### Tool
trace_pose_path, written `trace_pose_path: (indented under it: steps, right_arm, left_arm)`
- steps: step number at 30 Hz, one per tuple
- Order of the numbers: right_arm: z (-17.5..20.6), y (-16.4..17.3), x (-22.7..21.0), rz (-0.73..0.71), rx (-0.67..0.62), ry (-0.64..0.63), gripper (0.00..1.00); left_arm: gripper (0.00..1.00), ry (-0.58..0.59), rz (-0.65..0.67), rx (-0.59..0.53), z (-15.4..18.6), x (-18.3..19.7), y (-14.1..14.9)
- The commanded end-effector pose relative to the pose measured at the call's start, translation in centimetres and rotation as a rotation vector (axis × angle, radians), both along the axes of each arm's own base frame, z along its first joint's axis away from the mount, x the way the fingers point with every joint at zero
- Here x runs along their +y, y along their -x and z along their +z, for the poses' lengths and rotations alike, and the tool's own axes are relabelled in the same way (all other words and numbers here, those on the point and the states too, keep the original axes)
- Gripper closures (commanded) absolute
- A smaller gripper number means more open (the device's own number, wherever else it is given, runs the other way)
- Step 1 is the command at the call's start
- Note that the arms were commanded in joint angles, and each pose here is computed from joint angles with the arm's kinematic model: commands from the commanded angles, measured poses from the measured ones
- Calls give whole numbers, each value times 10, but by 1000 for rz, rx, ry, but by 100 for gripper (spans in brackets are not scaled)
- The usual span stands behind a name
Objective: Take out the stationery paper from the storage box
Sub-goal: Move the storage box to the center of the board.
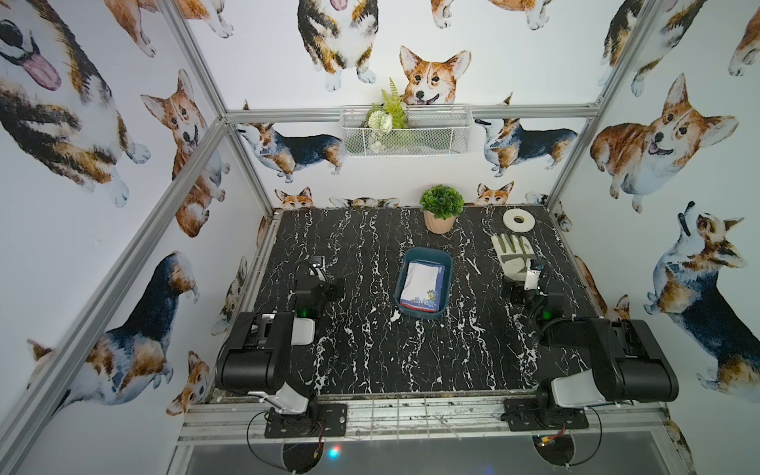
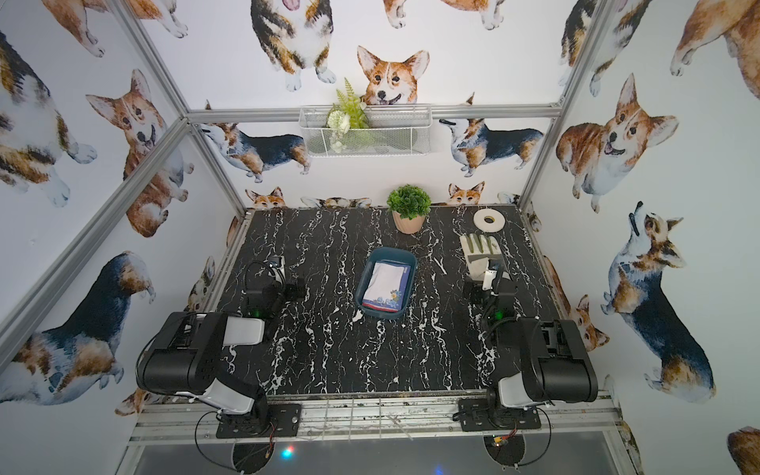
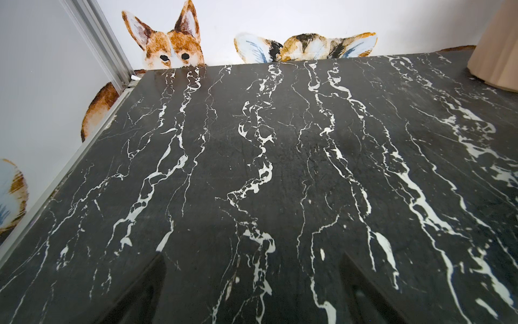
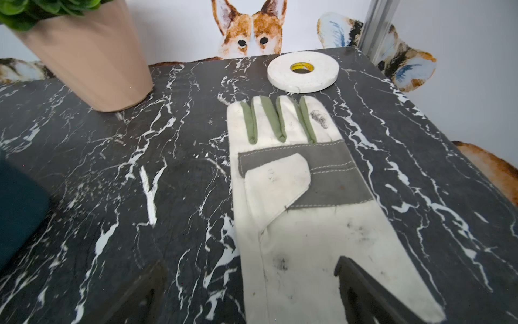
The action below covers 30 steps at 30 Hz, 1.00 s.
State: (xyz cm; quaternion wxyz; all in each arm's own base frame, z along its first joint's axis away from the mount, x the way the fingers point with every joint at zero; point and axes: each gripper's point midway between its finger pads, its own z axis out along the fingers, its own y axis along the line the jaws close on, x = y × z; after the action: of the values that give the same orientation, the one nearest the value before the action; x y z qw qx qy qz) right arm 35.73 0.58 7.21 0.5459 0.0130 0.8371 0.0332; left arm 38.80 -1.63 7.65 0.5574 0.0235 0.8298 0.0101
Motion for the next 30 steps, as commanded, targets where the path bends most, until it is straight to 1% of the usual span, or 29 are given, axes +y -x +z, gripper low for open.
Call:
trace_pose_path:
  steps: [1, 2, 3, 6, 8, 10, 11, 12, 13, 17, 19, 30]
  right_arm:
    - [27, 7, -9, -56, -165, 13, 0]
    - [29, 11, -18, -113, -183, 8, 0]
    - [30, 12, -23, -141, -197, 4, 0]
    - [30, 6, -16, -102, -189, 4, 0]
    - [28, -3, -10, -59, -147, 9, 0]
    - [22, -18, -10, -62, -55, 9, 0]
    - [16, -23, -11, -68, 1, 7, 0]
    - [14, -21, -11, -68, -8, 11, 0]
    - [18, -19, -14, -86, -46, 12, 0]
    - [16, -19, -16, -98, -15, 11, 0]
    - [18, -21, -16, -98, -36, 11, 0]
    - [17, -21, -16, -95, -26, 12, 0]
  left_arm:
    - [0, -2, -83, -121, 19, -13, 6]
    - [0, 0, -70, -138, 21, -11, 8]
    - [0, 1, -51, -150, 22, -7, 9]
    - [0, 1, -34, -138, 21, -5, 6]
    - [0, -1, -29, -104, 18, -4, 0]
    - [0, -2, -12, -32, 13, -2, -10]
    - [0, 4, -1, -21, 11, 0, -12]
    - [0, 7, 14, -27, 13, 3, -12]
    - [0, 6, 14, -27, 12, 3, -12]
    - [0, 5, 16, -28, 12, 3, -12]
    - [0, 5, 16, -27, 12, 3, -11]
    - [0, 5, 16, -30, 13, 3, -12]
